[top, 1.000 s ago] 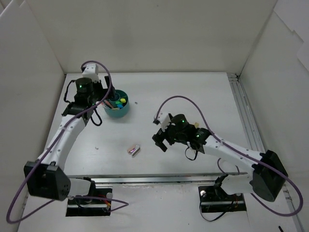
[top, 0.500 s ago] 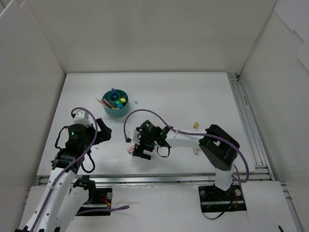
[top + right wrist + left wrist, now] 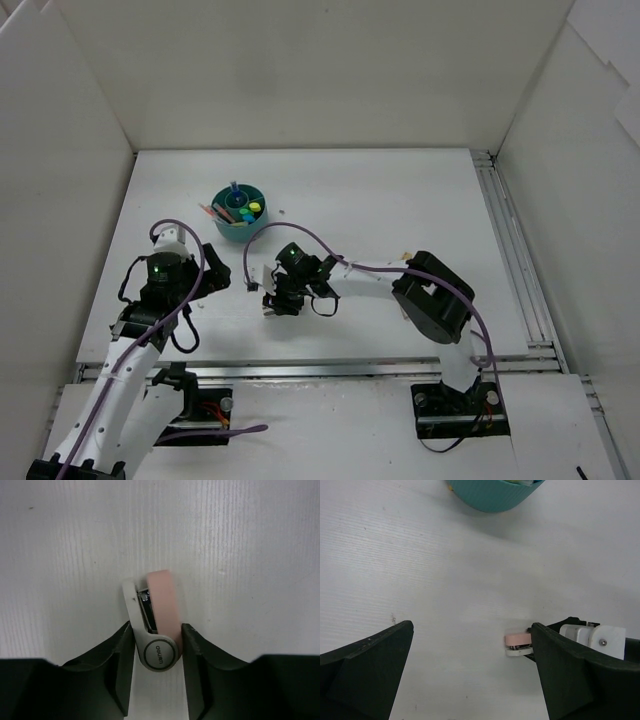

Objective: Sort the stationery into containers
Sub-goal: Pick up the stationery from the center of the board, then place the stationery in the storage box, then pick up the stationery from the center of the board.

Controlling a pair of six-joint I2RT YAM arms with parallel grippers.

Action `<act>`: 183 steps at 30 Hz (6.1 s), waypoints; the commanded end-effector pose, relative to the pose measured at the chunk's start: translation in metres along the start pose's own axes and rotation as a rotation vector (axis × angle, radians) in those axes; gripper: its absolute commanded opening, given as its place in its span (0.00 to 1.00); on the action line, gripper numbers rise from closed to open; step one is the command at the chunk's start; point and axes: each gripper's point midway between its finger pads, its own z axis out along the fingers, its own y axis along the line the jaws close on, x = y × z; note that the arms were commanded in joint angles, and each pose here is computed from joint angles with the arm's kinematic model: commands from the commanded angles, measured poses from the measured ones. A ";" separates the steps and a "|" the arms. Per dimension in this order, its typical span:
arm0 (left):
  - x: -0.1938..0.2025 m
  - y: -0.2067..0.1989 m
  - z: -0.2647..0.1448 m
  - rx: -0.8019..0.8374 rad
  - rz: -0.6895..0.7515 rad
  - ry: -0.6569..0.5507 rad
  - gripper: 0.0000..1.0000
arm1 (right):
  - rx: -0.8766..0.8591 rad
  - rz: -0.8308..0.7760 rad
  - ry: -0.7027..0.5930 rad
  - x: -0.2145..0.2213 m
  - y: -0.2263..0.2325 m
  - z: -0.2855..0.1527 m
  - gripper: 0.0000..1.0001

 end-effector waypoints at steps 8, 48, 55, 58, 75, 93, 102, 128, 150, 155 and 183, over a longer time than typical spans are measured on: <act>-0.025 -0.044 -0.008 0.202 0.012 -0.047 0.99 | 0.118 0.035 -0.229 -0.049 0.000 -0.052 0.13; -0.037 -0.201 0.004 0.845 -0.019 -0.077 0.00 | 0.708 0.584 -0.847 -0.145 -0.061 -0.199 0.16; -0.088 -0.183 0.012 0.685 0.046 -0.179 0.00 | 0.722 0.516 -0.861 -0.148 -0.054 -0.223 0.83; -0.127 -0.165 0.019 0.622 0.058 -0.249 0.00 | 0.691 0.496 -0.838 -0.140 -0.054 -0.233 0.98; -0.282 -0.078 0.134 0.219 0.226 -0.310 0.00 | 0.941 0.782 -0.531 -0.011 -0.113 -0.309 0.98; -0.212 -0.043 0.224 0.105 0.170 -0.115 0.00 | 1.181 0.962 -0.452 0.055 -0.144 -0.359 0.98; -0.167 -0.029 0.225 0.032 0.132 -0.034 0.06 | 1.228 1.048 -0.435 0.084 -0.138 -0.365 0.98; -0.194 -0.074 0.066 0.122 0.106 -0.196 1.00 | 0.984 1.785 0.061 0.214 -0.032 -0.243 0.98; -0.169 -0.100 0.044 0.229 0.145 -0.159 1.00 | 1.164 2.056 0.115 0.259 -0.011 -0.247 0.52; -0.176 -0.101 0.033 0.229 0.149 -0.192 0.99 | 1.160 2.041 0.135 0.258 -0.020 -0.247 0.55; -0.085 -0.241 0.019 0.878 0.269 0.063 1.00 | 0.639 1.491 -0.623 -0.010 -0.186 -0.265 0.02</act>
